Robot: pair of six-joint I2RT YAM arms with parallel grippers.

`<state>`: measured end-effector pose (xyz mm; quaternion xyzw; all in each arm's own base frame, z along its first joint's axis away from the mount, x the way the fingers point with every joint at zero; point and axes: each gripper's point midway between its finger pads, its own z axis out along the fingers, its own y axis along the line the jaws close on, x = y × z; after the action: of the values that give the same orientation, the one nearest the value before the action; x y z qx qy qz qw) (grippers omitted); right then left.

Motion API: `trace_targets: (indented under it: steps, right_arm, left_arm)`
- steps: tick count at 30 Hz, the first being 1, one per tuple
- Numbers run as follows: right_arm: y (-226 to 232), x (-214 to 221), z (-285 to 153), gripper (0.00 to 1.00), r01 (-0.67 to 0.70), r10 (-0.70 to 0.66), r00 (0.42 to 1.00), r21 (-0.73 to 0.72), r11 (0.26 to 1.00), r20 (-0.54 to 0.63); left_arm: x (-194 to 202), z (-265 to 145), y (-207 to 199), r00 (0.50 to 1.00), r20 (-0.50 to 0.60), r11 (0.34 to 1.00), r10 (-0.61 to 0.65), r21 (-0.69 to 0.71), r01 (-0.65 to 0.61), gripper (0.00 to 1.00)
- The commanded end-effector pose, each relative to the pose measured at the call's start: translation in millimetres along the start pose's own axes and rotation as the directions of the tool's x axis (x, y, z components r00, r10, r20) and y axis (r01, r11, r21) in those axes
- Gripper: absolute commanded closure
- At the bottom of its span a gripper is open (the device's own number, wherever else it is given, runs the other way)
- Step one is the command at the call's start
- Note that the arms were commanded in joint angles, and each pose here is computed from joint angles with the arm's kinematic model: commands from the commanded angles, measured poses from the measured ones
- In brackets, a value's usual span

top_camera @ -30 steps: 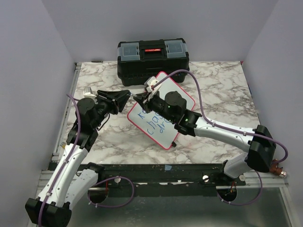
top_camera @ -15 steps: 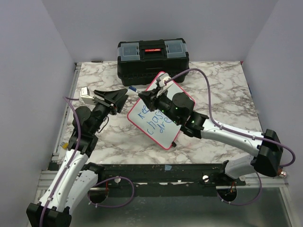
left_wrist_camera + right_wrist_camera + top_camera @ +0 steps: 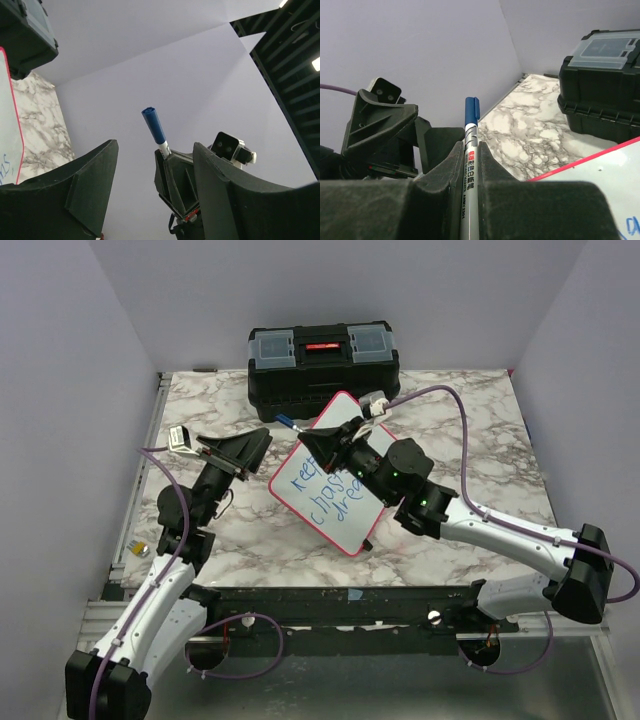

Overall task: Write a sentence on the whiteboard
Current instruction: Pass from the right arm to the left

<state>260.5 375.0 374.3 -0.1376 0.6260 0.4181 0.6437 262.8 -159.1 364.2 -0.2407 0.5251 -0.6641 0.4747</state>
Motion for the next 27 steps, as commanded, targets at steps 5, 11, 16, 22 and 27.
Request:
trace_targets:
  steps: [5,11,16,22,27]
  right_arm:
    - [20,-8,-3,0.99,-0.078,0.080,0.997,-0.085,0.993,0.019]
    - [22,-3,0,0.99,-0.086,0.087,0.996,-0.096,0.992,0.005]
    - [26,3,2,0.99,-0.089,0.089,0.996,-0.115,0.989,-0.011]
    - [29,8,3,0.99,-0.095,0.092,0.995,-0.133,0.987,-0.028]
    - [32,13,4,0.99,-0.098,0.093,0.995,-0.149,0.984,-0.044]
  left_arm:
    - [12,1,-37,0.996,-0.066,0.980,0.052,0.193,-0.039,0.37]
    - [17,5,-37,0.995,-0.090,0.979,0.043,0.201,-0.024,0.37]
    - [21,8,-36,0.994,-0.103,0.980,0.032,0.201,-0.011,0.39]
    - [23,11,-36,0.994,-0.106,0.980,0.022,0.199,-0.001,0.46]
    - [24,12,-36,0.993,-0.113,0.979,0.022,0.203,0.002,0.50]
